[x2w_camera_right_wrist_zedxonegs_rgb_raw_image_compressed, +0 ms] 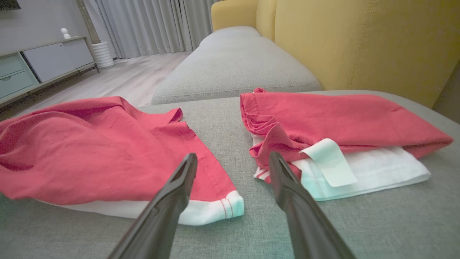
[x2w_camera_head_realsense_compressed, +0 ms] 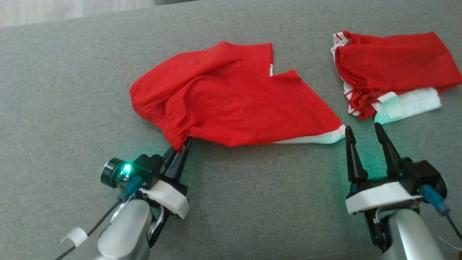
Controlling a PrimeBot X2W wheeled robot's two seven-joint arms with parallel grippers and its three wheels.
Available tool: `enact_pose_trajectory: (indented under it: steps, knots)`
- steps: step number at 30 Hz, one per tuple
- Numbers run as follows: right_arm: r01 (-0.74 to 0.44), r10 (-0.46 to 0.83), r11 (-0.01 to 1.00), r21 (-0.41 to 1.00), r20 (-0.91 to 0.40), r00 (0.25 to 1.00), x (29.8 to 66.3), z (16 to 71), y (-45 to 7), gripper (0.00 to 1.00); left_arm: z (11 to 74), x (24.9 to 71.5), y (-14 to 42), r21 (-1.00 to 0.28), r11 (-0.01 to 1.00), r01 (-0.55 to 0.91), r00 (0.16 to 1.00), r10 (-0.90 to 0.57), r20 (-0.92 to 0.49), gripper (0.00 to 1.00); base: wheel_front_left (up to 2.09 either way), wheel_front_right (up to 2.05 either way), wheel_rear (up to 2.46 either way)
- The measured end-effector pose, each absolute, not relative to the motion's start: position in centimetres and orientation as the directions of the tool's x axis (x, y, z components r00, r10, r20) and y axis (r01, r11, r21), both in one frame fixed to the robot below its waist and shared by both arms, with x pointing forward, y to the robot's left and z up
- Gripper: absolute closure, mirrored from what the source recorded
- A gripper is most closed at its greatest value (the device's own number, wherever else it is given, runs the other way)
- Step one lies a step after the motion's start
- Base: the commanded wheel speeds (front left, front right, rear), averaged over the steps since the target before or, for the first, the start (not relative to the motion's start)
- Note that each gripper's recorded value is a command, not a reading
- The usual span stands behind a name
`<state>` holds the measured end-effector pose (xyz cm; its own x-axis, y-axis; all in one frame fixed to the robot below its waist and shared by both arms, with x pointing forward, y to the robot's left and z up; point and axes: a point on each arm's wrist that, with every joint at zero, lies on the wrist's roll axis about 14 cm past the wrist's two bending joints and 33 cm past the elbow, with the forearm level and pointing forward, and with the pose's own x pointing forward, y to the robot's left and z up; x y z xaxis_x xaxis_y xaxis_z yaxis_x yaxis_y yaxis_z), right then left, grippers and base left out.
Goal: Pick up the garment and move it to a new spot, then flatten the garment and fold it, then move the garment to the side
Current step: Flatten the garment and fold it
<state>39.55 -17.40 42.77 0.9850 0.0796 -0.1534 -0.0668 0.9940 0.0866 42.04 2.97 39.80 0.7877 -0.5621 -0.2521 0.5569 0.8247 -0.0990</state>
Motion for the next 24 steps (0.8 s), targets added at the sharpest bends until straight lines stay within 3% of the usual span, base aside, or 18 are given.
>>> enact_pose_trajectory:
  steps: [16, 24]
  knots:
    - [-0.094, 0.131, 0.988, 0.123, -0.344, 0.930, 38.7, 38.4, -15.7, 0.00, 41.4, 41.2, 4.8, -0.081, 0.846, 0.527, 0.817, -0.531, -0.225, 1.00, 0.00, 0.00, 0.00]
    - [-0.115, 0.147, 0.988, 0.107, -0.359, 0.922, 40.5, 38.3, -15.2, 0.00, 41.6, 41.2, 5.1, -0.072, 0.848, 0.525, 0.818, -0.526, -0.233, 1.00, 0.00, 0.00, 0.00]
